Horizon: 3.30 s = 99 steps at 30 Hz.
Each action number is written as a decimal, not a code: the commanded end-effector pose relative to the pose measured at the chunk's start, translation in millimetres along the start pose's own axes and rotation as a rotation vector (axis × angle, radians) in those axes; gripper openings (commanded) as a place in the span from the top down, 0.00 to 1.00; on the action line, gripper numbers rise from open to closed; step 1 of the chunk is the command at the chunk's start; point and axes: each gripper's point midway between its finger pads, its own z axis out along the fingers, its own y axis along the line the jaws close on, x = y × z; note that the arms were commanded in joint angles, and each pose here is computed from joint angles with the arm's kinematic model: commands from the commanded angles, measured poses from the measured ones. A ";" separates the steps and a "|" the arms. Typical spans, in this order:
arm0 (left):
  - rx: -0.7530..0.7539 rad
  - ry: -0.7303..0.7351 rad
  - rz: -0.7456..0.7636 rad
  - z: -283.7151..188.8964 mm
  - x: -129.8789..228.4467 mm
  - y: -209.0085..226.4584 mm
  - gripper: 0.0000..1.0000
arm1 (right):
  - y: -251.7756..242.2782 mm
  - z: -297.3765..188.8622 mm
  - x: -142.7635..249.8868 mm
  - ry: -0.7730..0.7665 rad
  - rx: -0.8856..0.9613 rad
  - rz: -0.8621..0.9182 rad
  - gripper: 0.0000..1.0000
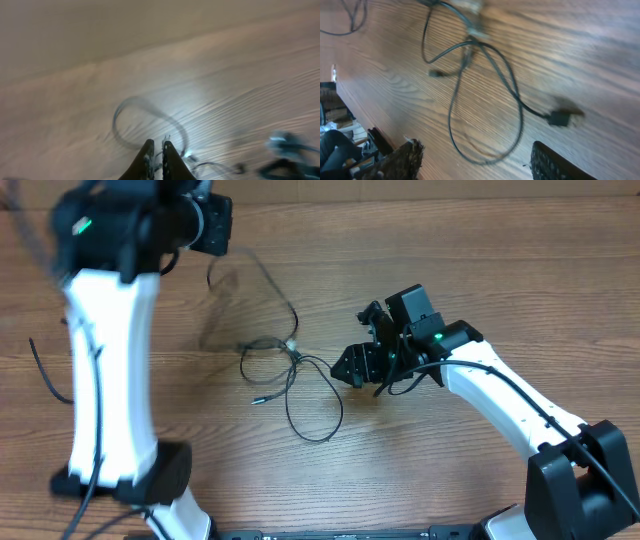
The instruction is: Untangle cables
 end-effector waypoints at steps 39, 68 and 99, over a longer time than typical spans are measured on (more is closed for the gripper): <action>-0.245 0.527 -0.268 1.6 148.0 43.0 0.96 | -8.2 -0.3 30.1 0.111 0.052 0.060 0.32; -0.051 0.530 -0.311 116.2 254.4 145.7 0.70 | -9.0 -0.7 33.4 0.124 0.056 0.069 0.33; 0.603 -0.037 -0.253 -24.7 18.8 24.3 0.96 | 1.9 0.6 -23.2 -0.098 0.027 -0.068 0.33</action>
